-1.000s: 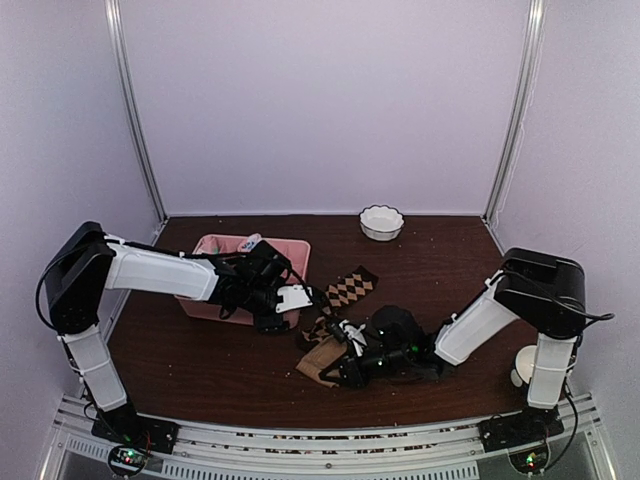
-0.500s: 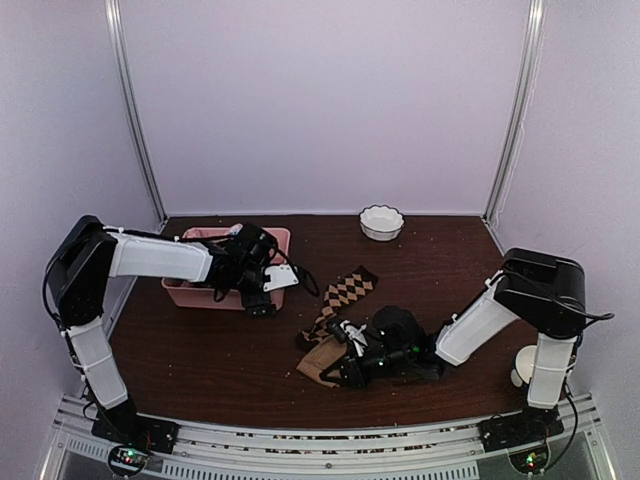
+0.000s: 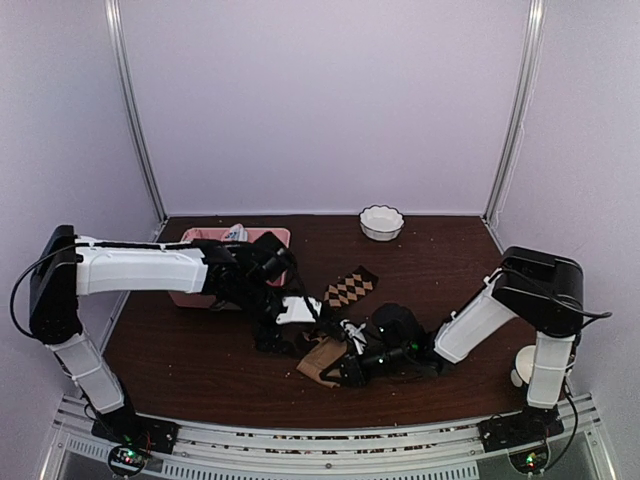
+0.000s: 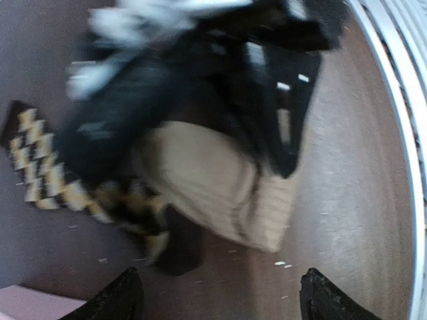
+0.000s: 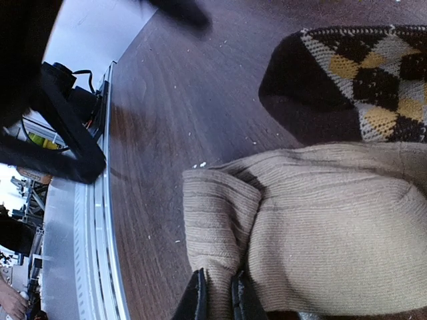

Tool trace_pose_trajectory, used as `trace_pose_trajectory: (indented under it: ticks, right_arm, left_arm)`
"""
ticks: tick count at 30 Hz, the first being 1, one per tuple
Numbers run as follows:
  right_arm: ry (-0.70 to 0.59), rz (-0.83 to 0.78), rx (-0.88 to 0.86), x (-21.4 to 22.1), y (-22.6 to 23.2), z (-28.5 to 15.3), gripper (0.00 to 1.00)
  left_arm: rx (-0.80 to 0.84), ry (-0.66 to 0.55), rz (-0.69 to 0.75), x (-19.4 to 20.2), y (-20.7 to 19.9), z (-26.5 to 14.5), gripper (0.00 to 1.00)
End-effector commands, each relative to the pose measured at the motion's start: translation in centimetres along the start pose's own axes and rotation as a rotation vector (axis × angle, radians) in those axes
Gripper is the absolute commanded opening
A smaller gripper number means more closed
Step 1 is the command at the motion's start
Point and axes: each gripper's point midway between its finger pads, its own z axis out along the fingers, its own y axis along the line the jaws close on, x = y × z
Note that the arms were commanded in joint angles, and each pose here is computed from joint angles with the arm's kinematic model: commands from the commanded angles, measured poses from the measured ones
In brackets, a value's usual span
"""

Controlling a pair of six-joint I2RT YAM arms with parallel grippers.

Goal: Roll the socks
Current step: Roll the sock at the center of the board.

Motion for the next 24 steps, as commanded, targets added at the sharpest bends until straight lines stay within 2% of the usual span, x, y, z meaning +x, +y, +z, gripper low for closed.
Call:
trace_pose_trajectory:
  ticks: [1, 6, 12, 18, 24]
  right_arm:
    - [0.368, 0.279, 0.263, 11.7, -6.7, -1.8, 0.0]
    - [0.379, 0.378, 0.281, 12.2, -7.3, -2.0, 0.0]
    - [0.378, 0.451, 0.24, 12.5, -7.0, -1.8, 0.0]
    - [0.375, 0.477, 0.231, 12.1, -7.2, -1.8, 0.0]
    - [0.32, 0.461, 0.238, 10.8, -7.2, -2.0, 0.0]
  left_arm:
    - [0.144, 0.029, 0.061, 0.5, -4.6, 2.9, 0.76]
    - [0.138, 0.044, 0.102, -0.3, -4.5, 4.7, 0.63]
    - [0.109, 0.063, 0.143, -0.2, -4.5, 6.2, 0.56]
    - [0.107, 0.095, 0.152, 0.6, -4.4, 7.4, 0.44]
    - [0.1, 0.126, 0.134, 1.4, -4.1, 8.1, 0.15]
